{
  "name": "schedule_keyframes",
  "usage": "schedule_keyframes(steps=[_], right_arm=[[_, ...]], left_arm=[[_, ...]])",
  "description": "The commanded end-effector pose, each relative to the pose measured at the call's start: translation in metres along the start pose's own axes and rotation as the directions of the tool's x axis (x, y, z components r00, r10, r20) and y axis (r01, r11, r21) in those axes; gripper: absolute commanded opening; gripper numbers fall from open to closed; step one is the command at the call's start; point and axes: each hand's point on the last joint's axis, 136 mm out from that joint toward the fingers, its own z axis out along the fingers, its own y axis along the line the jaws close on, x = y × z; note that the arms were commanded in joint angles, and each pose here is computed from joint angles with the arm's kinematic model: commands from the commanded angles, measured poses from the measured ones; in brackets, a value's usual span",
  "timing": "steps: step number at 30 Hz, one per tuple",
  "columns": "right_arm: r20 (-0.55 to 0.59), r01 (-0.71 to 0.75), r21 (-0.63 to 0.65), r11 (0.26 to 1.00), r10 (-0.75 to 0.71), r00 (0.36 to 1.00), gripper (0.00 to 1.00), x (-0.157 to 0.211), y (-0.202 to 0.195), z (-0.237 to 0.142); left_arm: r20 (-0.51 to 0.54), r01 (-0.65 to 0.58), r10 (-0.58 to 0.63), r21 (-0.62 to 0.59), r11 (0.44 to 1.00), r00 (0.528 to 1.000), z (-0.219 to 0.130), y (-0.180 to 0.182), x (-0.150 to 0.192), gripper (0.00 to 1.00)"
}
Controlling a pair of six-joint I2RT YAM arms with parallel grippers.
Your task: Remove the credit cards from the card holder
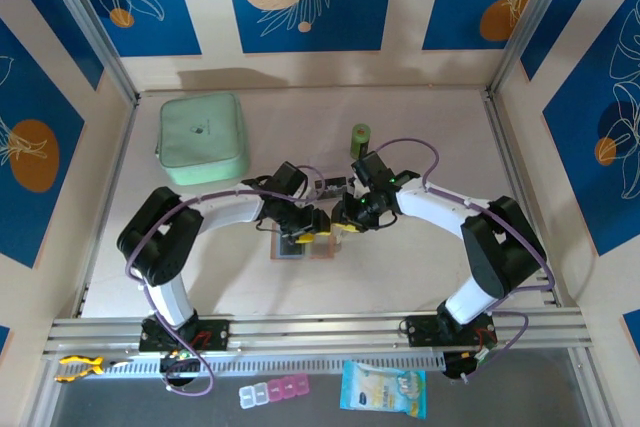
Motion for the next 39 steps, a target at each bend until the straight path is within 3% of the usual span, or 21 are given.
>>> schedule_keyframes(steps=[1, 9, 18, 29, 39], right_arm=[[-0.023, 0.016, -0.053, 0.998, -0.017, 1.000, 0.33, 0.009, 0.014, -0.005], [-0.044, 0.043, -0.081, 0.996, -0.046, 0.998, 0.32, 0.011, 0.033, 0.005], [-0.090, 0.079, -0.108, 0.991, -0.089, 0.992, 0.30, 0.016, 0.058, 0.026], [-0.143, 0.090, -0.123, 0.988, -0.107, 0.984, 0.27, 0.020, 0.070, 0.052], [-0.185, 0.097, -0.149, 0.984, -0.124, 0.975, 0.23, 0.023, 0.075, 0.067]], left_arm=[[0.025, -0.060, 0.060, 0.017, 0.998, 0.998, -0.006, -0.014, -0.005, 0.53], [0.133, -0.049, 0.053, -0.032, 0.998, 0.990, -0.043, 0.004, -0.016, 0.49], [0.184, 0.043, -0.027, -0.085, 0.995, 0.983, -0.070, 0.054, -0.011, 0.38], [0.153, 0.108, -0.089, -0.118, 0.987, 0.984, -0.062, 0.092, 0.003, 0.22], [0.126, 0.127, -0.113, -0.114, 0.985, 0.986, -0.051, 0.102, 0.009, 0.19]])
